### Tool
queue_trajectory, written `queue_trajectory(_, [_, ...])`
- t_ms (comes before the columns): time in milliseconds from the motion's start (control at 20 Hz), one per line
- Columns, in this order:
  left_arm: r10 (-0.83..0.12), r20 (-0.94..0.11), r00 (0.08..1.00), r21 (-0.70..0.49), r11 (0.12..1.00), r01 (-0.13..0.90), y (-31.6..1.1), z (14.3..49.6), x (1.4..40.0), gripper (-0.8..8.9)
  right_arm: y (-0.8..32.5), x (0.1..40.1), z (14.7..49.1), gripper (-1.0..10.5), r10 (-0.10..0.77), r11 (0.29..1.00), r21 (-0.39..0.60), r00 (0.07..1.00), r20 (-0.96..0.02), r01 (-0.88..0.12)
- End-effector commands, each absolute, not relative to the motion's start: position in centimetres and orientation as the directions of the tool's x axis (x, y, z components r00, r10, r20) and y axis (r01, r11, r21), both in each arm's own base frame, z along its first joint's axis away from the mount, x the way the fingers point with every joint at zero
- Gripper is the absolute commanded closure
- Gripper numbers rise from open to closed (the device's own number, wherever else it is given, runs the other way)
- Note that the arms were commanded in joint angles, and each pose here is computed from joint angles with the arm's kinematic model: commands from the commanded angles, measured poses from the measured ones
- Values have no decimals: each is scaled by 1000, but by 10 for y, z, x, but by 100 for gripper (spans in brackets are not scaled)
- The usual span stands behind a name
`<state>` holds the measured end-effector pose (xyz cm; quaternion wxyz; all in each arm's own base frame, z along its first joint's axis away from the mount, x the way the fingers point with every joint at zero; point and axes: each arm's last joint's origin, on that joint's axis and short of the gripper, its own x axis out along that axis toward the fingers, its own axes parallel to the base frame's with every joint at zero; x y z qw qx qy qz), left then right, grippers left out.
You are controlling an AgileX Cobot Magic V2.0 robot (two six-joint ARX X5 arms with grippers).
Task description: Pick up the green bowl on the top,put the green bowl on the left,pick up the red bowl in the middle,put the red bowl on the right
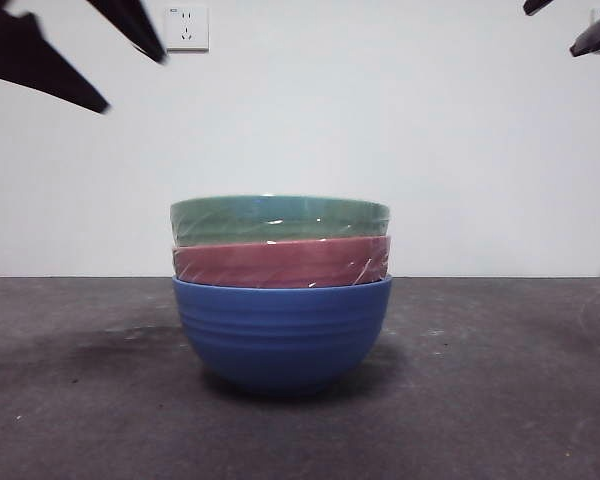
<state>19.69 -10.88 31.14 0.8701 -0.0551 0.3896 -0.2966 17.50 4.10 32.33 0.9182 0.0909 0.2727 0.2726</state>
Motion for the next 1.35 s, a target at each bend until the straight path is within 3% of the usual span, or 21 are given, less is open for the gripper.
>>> queue_trajectory(50, [-484,-720,498,-233,844,484,-134,308,209,464,45,176,322,663,563,826,324,688,-458,-461])
queue_trajectory(350, [-368,-833,412,-126,852,508,-177,277,236,468,48,176,322,663,569,822,329,680,-461,-465])
queue_trajectory(700, [-286,-878,384,-71,871,486,-184,254,247,473,48,176,322,663,569,822,329,681,-461,-464])
queue_trajectory(750, [-286,-878,383,-71,871,486,-185,254,247,489,48,176,322,663,569,822,329,680,-462,-464])
queue_trajectory(1000, [-287,-877,386,-61,863,502,-185,254,247,807,48,176,322,664,569,822,329,681,-461,-464])
queue_trajectory(1350, [-297,-868,397,-64,861,504,-186,257,248,826,48,176,322,664,567,824,328,682,-462,-463])
